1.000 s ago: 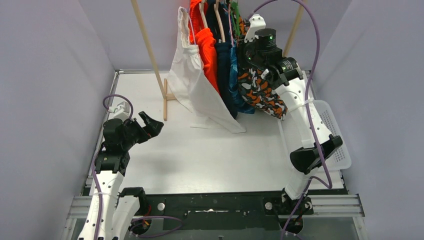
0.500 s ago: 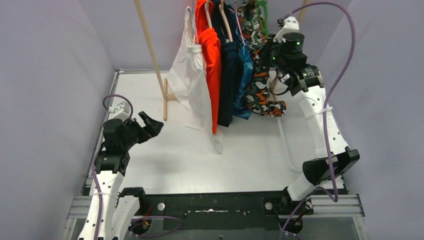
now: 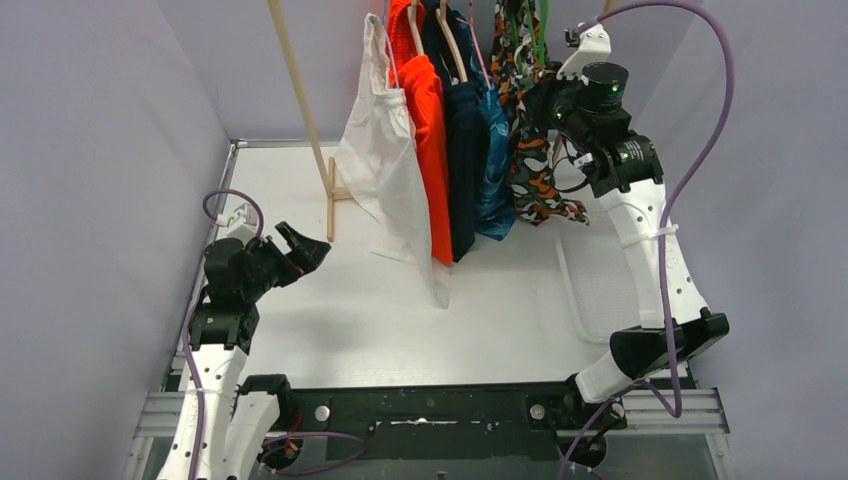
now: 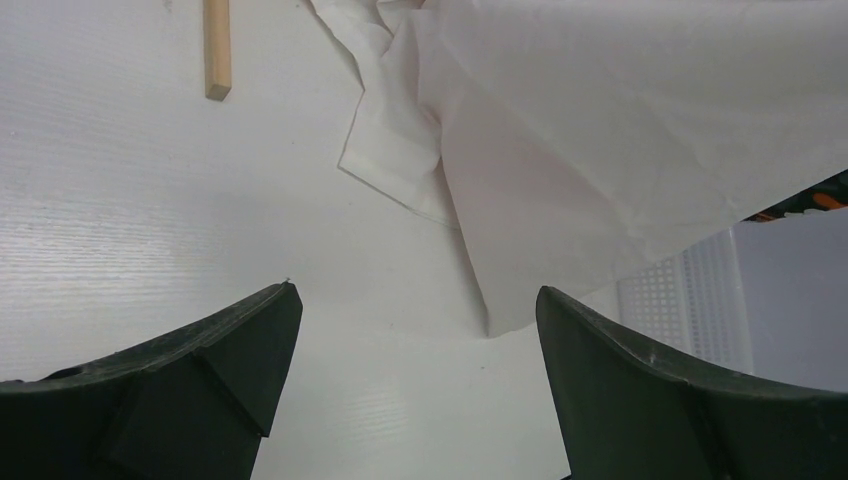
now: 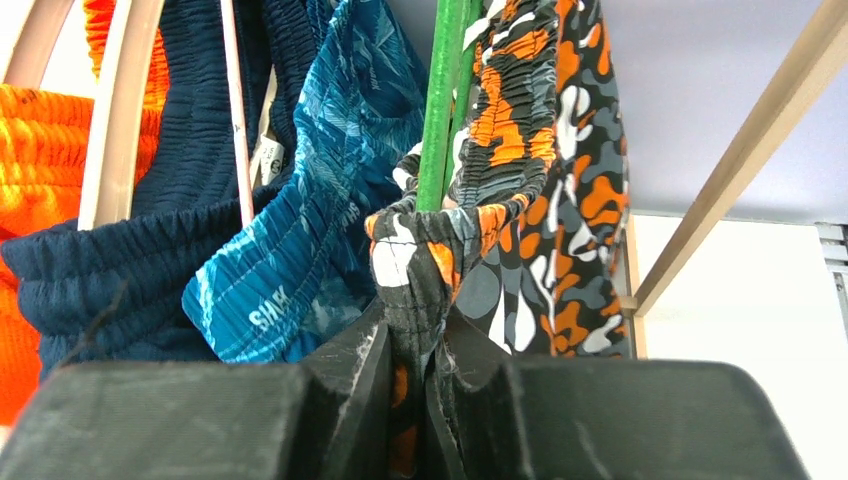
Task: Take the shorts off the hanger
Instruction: Pick up the hanger from the clothes rod.
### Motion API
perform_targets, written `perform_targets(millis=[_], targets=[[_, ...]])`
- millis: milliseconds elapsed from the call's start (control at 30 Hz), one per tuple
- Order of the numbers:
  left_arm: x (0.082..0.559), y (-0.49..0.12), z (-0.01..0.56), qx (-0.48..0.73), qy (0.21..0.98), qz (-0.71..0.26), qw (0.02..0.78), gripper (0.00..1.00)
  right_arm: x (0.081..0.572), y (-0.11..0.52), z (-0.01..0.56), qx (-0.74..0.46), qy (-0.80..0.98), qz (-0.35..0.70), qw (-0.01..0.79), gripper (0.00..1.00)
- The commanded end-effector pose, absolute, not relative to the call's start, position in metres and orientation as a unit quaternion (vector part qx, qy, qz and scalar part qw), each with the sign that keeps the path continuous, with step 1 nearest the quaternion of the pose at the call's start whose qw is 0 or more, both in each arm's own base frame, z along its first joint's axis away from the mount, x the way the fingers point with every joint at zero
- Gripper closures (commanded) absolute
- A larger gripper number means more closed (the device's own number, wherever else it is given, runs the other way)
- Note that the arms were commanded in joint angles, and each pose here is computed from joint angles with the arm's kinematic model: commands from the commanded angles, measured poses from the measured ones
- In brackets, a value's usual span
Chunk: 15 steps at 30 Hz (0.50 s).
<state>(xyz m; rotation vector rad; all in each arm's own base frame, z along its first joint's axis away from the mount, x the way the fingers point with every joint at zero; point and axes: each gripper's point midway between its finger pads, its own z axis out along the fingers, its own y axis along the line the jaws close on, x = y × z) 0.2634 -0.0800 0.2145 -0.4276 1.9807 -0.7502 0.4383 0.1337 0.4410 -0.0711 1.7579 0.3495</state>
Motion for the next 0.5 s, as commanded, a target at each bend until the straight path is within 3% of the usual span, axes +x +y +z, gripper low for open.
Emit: perform_targets(millis=[0,200,467], targets=[[0.266,-0.087,0.248,-0.15,0.779,-0.334,0.509,0.11,0.396,0.122,0.516,-0.022,0.692,0.161,0.703,1.0],[0.264,-0.087,0.247,-0.165,0.781,-0.337,0.5,0.12,0.352,0.118,0.461,0.011,0.736,0.165,0.657,1.0],[0.255,-0.087,0.237,-0.195,0.788,-0.341,0.474,0.13,0.253,0.122,0.481,0.004,0.721,0.277,0.636,1.0]])
